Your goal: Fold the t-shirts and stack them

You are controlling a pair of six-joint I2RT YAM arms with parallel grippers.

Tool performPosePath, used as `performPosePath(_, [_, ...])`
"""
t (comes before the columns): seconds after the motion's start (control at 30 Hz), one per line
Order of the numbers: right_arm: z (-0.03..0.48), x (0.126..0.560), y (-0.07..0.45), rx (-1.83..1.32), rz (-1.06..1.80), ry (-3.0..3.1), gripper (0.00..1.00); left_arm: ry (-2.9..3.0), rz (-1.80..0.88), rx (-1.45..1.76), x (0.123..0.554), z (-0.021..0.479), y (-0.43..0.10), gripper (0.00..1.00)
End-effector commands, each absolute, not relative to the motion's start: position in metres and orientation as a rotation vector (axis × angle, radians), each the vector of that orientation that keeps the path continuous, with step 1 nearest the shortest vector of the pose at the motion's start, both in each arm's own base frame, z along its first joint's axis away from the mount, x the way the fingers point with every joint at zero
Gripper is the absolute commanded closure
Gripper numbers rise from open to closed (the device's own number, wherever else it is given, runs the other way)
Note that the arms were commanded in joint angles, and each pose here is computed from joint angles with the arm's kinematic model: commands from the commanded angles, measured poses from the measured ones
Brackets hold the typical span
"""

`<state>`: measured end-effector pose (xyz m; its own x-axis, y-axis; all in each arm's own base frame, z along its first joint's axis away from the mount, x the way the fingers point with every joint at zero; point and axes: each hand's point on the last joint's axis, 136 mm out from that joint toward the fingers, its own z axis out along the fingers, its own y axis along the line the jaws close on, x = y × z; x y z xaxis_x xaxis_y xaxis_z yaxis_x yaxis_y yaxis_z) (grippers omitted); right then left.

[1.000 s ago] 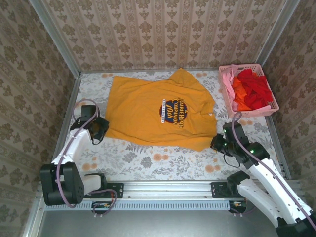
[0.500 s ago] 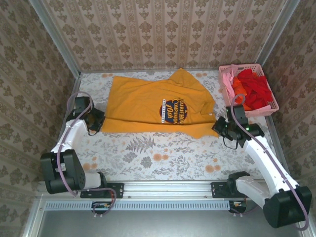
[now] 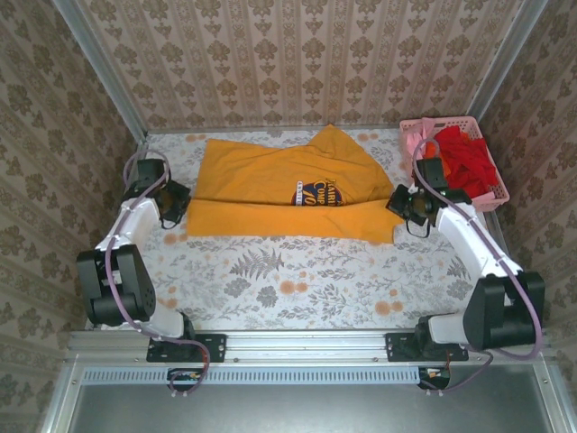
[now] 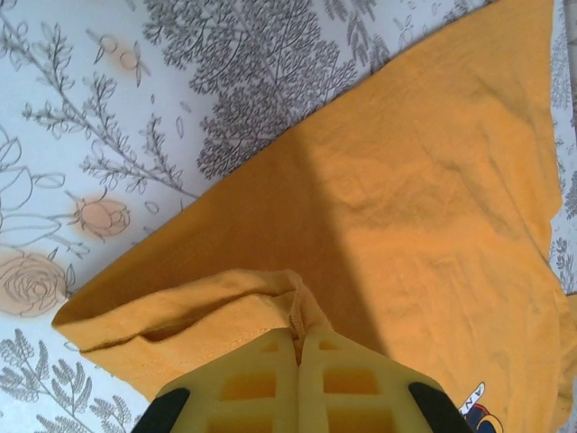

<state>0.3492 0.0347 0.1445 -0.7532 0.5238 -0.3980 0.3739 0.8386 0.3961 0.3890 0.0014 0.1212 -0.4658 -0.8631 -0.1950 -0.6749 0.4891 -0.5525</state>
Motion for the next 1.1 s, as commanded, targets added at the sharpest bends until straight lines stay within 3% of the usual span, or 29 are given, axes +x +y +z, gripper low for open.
performPosePath(0.0, [0.152,0.371,0.033,0.571,0.396,2.507,1.0,2.263,-0.505,-1.209,0.406,0.134,0.01,1.0])
performPosePath(0.4, [0.133,0.411,0.031,0.527,0.363,2.562,1.0,2.327,-0.514,-1.193,0.429,0.114,0.001,1.0])
performPosePath(1.07, [0.104,0.44,0.017,0.52,0.312,2.616,1.0,2.373,-0.504,-1.177,0.458,0.098,-0.003,1.0])
